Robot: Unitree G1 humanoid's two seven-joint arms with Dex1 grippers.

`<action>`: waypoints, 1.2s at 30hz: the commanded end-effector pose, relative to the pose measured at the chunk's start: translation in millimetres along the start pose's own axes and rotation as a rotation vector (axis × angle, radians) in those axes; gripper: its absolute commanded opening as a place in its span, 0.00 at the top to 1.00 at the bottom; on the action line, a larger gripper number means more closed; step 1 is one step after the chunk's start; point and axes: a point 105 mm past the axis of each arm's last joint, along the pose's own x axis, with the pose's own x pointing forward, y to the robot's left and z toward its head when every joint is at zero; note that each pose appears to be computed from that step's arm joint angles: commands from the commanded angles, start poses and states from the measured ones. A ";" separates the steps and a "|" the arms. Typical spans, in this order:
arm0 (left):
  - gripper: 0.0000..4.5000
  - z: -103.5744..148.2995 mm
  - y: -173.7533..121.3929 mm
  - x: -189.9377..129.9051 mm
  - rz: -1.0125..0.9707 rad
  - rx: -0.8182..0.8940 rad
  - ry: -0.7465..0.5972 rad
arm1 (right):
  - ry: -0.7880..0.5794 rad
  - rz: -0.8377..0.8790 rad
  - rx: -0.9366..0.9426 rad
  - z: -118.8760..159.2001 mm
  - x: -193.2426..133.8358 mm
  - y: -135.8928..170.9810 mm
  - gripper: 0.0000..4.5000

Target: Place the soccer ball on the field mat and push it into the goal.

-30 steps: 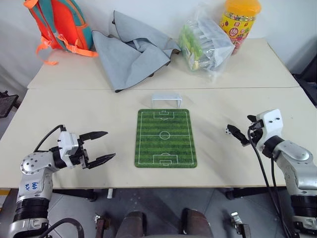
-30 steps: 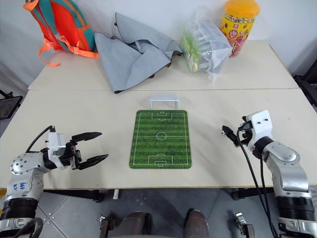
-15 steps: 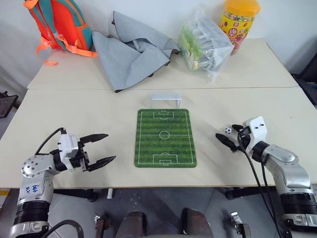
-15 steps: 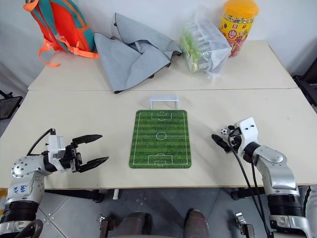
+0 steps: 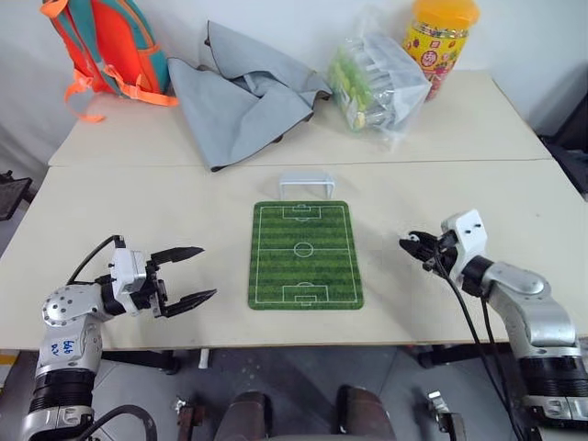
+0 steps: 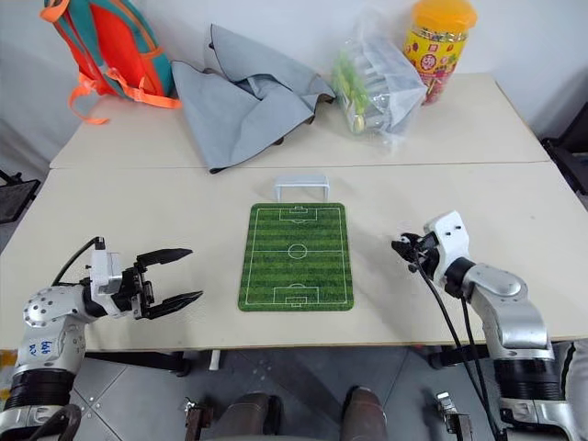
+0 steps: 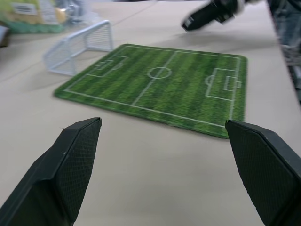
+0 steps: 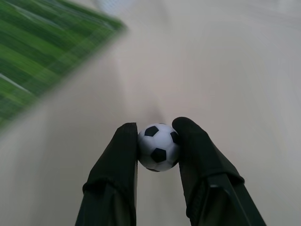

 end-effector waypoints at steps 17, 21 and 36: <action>0.00 -6.2 -6.1 11.5 -0.072 0.037 -0.050 | 0.226 0.851 -0.329 24.4 50.0 157.1 0.81; 0.00 -6.9 -8.2 6.2 -0.050 0.040 -0.045 | 0.256 0.874 -0.368 13.0 57.4 161.1 0.81; 0.00 -5.5 -10.3 3.1 -0.010 0.048 -0.044 | 0.228 0.901 -0.387 16.9 72.5 167.5 0.81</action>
